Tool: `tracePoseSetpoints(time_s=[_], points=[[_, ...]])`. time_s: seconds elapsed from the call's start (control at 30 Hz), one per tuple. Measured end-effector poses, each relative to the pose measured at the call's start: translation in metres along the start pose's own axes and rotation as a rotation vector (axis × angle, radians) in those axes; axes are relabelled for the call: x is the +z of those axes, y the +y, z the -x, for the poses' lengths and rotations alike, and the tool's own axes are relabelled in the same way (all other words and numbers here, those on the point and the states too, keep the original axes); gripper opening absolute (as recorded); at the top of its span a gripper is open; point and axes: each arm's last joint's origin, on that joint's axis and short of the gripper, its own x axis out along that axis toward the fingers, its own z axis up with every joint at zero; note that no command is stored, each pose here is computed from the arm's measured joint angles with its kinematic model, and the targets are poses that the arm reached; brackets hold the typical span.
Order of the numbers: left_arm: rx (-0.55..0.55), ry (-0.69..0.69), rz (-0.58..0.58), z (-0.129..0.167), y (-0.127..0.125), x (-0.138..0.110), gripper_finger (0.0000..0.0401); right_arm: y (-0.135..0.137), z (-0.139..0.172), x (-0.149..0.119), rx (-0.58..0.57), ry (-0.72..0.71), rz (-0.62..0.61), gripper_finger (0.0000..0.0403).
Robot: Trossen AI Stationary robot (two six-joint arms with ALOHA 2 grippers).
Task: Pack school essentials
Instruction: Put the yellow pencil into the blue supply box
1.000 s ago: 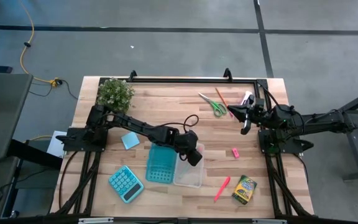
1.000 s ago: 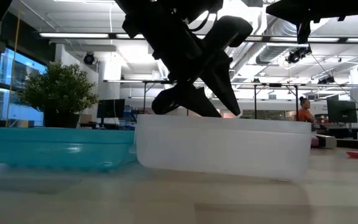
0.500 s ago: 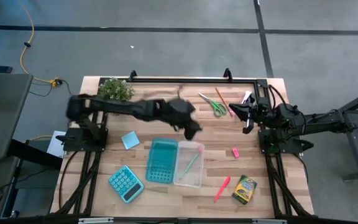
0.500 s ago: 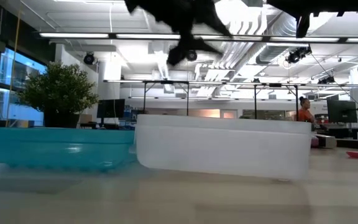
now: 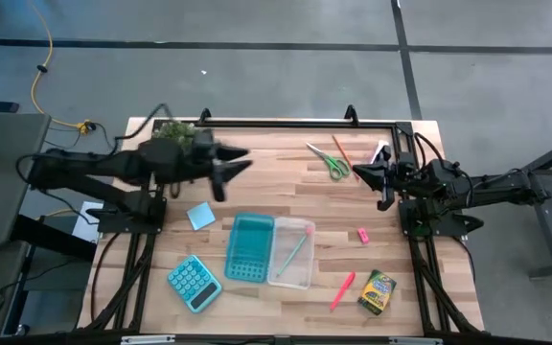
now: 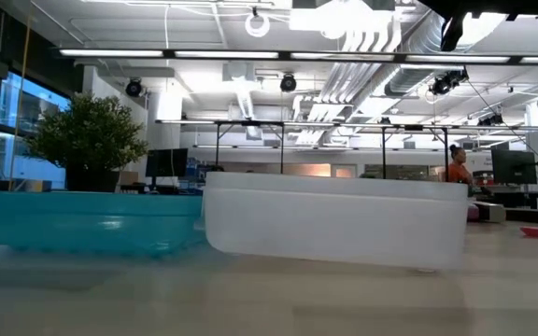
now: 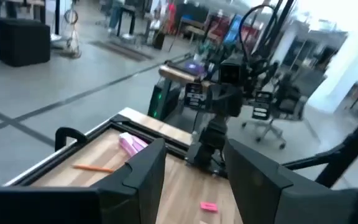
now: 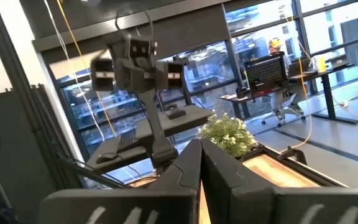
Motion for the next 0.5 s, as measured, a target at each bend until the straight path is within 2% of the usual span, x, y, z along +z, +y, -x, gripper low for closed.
tracePoseSetpoints(time_s=[0.27, 0.5], points=[[-0.185, -0.254, 0.104, 0.049, 0.028, -0.047, 0.0156, 0.000, 0.000, 0.001, 0.002, -0.010, 0.057, 0.0000], [-0.217, -0.296, 0.130, 0.059, 0.039, -0.070, 0.0156, 0.000, 0.000, 0.000, 0.001, -0.003, 0.059, 0.0000]])
